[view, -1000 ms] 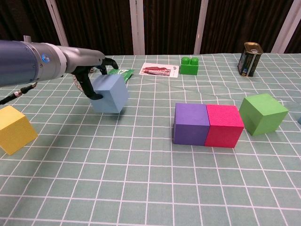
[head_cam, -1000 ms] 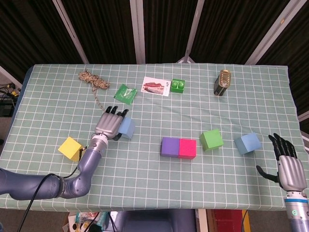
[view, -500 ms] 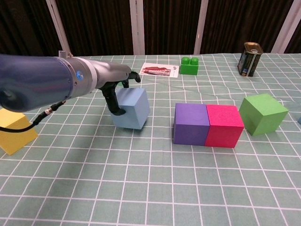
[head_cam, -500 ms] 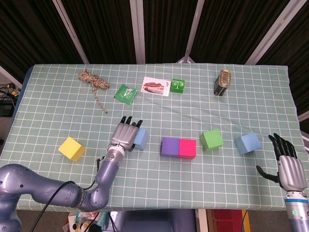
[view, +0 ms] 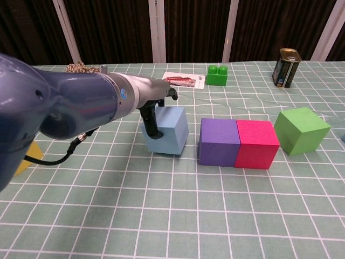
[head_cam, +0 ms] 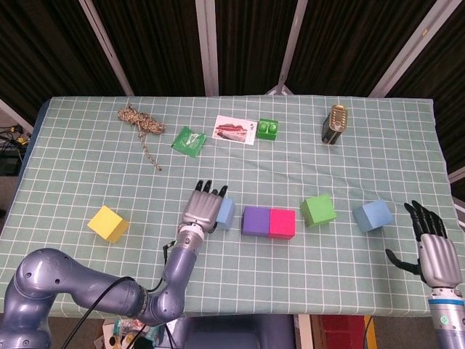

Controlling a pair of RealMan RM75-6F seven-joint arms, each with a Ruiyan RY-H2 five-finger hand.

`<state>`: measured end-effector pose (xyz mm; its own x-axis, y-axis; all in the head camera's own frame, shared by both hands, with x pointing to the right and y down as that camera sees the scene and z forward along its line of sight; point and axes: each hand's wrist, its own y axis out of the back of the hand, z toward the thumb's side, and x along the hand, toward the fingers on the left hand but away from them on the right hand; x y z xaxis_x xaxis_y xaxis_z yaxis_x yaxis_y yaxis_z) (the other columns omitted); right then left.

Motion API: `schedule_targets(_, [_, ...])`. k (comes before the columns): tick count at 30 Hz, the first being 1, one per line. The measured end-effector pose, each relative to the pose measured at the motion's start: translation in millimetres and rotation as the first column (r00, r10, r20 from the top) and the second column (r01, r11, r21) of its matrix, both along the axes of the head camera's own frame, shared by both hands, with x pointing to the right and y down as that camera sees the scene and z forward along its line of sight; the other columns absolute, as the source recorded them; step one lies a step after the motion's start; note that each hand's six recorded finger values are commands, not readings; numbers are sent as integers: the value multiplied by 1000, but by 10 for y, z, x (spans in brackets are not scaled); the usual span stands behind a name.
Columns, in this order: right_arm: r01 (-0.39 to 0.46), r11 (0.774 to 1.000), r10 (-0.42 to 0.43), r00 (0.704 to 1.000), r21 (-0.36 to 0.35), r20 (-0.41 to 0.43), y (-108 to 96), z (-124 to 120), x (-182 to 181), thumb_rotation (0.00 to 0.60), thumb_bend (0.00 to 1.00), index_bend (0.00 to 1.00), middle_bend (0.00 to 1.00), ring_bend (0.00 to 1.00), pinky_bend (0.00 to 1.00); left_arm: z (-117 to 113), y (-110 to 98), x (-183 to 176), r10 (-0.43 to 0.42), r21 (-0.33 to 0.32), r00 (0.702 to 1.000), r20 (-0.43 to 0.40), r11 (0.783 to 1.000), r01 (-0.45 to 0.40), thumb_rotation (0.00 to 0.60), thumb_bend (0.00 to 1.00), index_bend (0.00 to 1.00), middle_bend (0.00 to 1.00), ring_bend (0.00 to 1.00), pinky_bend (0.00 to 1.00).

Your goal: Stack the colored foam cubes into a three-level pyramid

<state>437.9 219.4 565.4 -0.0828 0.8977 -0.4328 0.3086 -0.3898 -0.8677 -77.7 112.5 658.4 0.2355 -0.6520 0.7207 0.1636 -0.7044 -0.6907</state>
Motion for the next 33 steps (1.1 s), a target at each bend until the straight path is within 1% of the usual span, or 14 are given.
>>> schedule_targets(7, [0, 1000, 0, 1000, 0, 3, 0, -2, 0, 600, 249, 0, 0, 0, 0, 8, 25, 39, -7, -3, 1000, 10, 1000, 7, 600, 486, 59, 278, 0, 47])
schedule_targets(13, [0, 1000, 0, 1000, 0, 6, -1, -1, -7, 600, 250, 0, 0, 0, 0, 16, 45, 53, -30, -18, 999, 17, 999, 31, 600, 486, 56, 279, 0, 47])
schedule_targets(20, [0, 1000, 0, 1000, -1, 11, -3, 1, -12, 600, 249, 0, 0, 0, 0, -10, 56, 86, -43, -14, 999, 26, 999, 43, 600, 486, 53, 279, 0, 47])
schedule_targets(33, [-2, 1000, 2, 1000, 0, 13, -1, -6, -6, 600, 249, 0, 0, 0, 0, 19, 105, 100, -47, -23, 998, 40, 999, 48, 600, 486, 45, 280, 0, 47])
